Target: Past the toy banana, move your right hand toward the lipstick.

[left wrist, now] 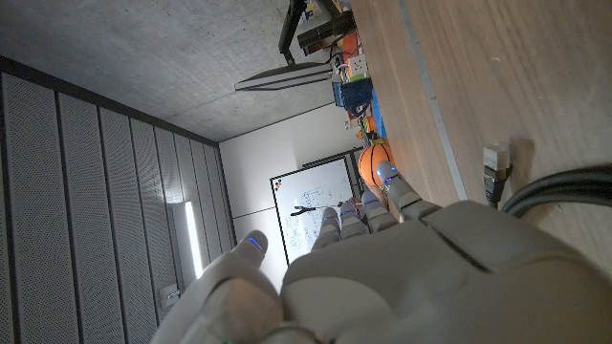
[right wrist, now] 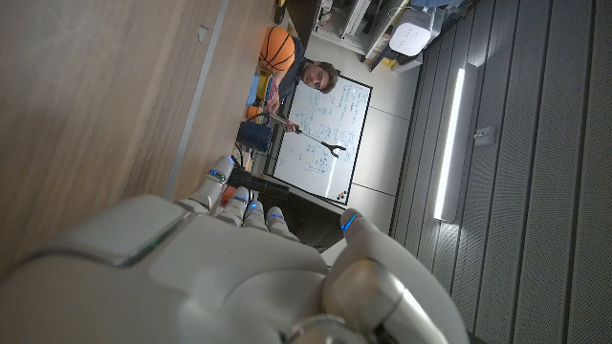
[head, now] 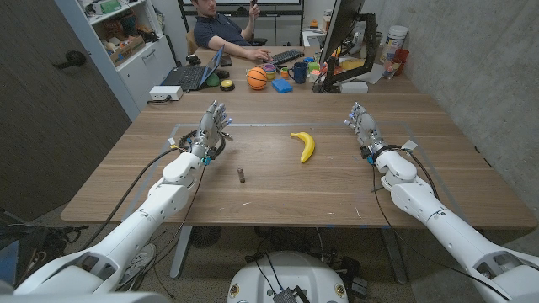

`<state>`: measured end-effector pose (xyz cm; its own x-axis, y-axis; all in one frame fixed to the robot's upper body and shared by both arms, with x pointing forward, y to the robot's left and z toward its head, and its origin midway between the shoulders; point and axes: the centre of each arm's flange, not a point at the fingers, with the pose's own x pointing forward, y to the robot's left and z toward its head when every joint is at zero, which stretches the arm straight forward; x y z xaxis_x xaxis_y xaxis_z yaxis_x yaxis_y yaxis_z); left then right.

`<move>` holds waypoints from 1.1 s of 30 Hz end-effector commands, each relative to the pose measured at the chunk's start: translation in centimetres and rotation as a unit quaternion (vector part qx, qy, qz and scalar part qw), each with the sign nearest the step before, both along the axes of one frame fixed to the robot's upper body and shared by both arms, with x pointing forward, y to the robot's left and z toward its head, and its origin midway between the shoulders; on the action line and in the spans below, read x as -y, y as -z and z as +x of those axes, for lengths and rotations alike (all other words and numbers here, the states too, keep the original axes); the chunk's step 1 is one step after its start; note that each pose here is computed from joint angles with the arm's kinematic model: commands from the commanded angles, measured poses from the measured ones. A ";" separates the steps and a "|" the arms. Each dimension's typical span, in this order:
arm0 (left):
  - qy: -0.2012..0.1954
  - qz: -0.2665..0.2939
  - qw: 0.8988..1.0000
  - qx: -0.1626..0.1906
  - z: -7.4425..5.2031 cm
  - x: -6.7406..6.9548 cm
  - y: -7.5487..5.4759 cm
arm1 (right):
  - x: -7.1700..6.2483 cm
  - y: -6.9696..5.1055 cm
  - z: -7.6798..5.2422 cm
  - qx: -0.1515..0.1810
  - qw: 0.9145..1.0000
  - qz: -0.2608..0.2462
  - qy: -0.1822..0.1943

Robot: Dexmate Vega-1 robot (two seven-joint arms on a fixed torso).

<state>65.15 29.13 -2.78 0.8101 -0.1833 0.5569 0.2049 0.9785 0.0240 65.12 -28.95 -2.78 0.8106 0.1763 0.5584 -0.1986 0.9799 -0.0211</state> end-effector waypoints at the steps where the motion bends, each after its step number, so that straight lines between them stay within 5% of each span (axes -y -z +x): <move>1: 0.002 -0.002 1.000 0.000 -0.1 -0.1 0.1 | -0.1 -0.3 -0.2 0.004 1.000 -0.004 0.007; 17: -0.001 -0.004 1.000 0.001 -0.1 -0.3 0.1 | -0.9 -2.0 -0.7 0.037 0.999 -0.036 0.017; 33: -0.002 -0.005 1.000 0.002 -0.1 -0.4 0.2 | -2.2 -4.4 -3.2 0.109 0.987 -0.096 0.065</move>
<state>65.08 29.40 -2.90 0.8092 -0.1782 0.5599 0.2034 0.9789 0.0175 63.52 -27.75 0.30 0.7453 0.1873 0.6399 -0.1091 0.9811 -0.1601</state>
